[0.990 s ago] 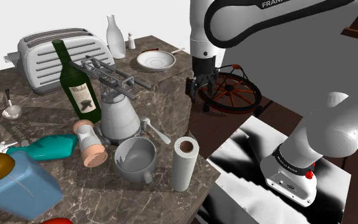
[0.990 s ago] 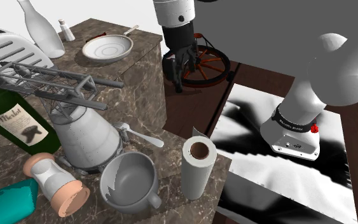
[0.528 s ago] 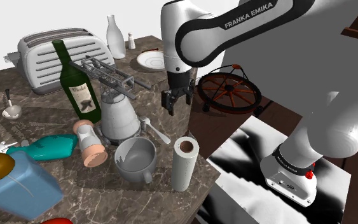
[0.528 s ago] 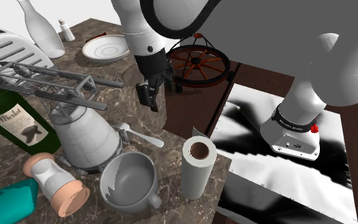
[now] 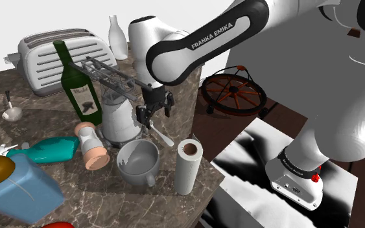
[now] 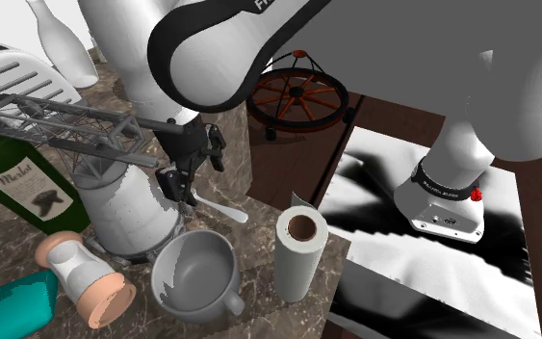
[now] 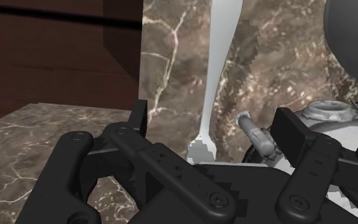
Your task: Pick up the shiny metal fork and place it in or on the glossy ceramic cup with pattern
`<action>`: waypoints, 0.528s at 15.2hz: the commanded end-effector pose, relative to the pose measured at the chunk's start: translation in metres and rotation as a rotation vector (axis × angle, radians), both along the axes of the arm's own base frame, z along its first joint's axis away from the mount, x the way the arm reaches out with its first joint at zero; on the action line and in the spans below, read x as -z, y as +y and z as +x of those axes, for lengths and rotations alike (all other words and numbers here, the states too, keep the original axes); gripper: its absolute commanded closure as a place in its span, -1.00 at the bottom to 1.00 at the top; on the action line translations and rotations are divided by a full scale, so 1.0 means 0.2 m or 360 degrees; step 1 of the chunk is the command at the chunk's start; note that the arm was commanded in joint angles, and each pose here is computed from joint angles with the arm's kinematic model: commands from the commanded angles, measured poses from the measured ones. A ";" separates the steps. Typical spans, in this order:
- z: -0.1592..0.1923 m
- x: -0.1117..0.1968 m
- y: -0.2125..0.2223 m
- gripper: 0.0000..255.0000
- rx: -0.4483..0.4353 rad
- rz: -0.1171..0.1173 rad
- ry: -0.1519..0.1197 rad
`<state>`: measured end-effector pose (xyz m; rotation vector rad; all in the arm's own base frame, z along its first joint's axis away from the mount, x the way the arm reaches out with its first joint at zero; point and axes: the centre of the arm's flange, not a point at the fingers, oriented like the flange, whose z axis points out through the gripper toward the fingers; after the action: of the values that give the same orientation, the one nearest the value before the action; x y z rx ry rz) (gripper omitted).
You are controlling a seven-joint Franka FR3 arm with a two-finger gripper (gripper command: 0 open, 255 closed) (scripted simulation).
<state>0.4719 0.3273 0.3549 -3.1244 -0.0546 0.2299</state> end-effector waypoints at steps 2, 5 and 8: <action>0.00 0.08 0.04 -1.00 -0.0004 0.0001 0.0000; -0.01 0.16 0.04 -1.00 -0.0004 0.0001 0.0000; -0.02 0.23 0.04 -1.00 -0.0004 0.0001 0.0000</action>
<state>0.4666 0.3281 0.3528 -3.1292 -0.0602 0.1679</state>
